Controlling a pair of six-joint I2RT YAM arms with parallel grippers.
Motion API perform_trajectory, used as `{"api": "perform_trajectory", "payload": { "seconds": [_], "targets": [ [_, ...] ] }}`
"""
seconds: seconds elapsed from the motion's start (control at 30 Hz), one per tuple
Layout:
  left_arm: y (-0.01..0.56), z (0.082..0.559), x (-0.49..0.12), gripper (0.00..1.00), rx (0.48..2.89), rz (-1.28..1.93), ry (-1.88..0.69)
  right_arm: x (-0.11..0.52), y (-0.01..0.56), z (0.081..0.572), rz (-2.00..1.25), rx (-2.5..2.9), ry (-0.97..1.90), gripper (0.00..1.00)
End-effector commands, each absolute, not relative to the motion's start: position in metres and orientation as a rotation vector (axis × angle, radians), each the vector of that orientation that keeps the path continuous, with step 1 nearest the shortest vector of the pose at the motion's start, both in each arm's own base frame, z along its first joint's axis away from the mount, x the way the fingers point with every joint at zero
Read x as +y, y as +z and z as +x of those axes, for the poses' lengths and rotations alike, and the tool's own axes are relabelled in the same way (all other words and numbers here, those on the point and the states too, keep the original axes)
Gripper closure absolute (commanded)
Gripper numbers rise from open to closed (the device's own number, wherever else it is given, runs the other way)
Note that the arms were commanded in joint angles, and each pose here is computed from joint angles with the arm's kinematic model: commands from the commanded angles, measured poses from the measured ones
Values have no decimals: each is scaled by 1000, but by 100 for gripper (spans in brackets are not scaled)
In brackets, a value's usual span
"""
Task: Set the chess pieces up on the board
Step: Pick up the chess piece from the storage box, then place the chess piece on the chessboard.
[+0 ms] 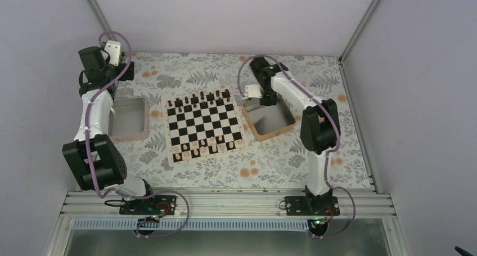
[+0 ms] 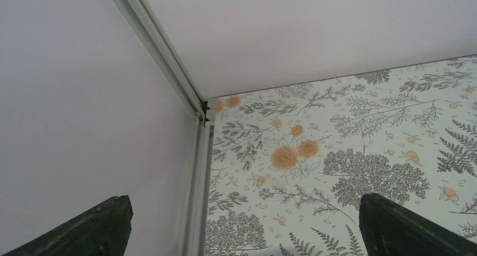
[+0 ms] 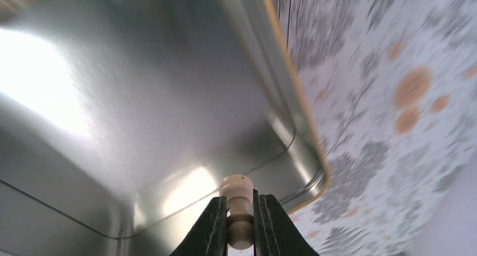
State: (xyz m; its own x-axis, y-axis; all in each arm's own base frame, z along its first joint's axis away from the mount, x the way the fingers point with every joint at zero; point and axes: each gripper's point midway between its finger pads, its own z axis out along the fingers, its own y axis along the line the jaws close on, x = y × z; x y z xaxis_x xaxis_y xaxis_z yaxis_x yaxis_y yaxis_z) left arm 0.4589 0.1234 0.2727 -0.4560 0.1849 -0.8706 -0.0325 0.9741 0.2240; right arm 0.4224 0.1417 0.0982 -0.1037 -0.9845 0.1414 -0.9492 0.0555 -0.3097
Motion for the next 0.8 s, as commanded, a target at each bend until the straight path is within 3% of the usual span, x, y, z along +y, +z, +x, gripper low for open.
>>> {"api": "perform_trajectory", "payload": {
  "seconds": [0.0,0.3,0.77],
  "targets": [
    [289,452,121,0,1991,107,245,203,130,401,-2073,2055,-447,92],
    [289,452,119,0,1990,112,227,294,111,356,-2244,1876,-279,92],
    [287,452,119,0,1994,114,225,334,64,288,-2393,1812,-81,89]
  ]
}}
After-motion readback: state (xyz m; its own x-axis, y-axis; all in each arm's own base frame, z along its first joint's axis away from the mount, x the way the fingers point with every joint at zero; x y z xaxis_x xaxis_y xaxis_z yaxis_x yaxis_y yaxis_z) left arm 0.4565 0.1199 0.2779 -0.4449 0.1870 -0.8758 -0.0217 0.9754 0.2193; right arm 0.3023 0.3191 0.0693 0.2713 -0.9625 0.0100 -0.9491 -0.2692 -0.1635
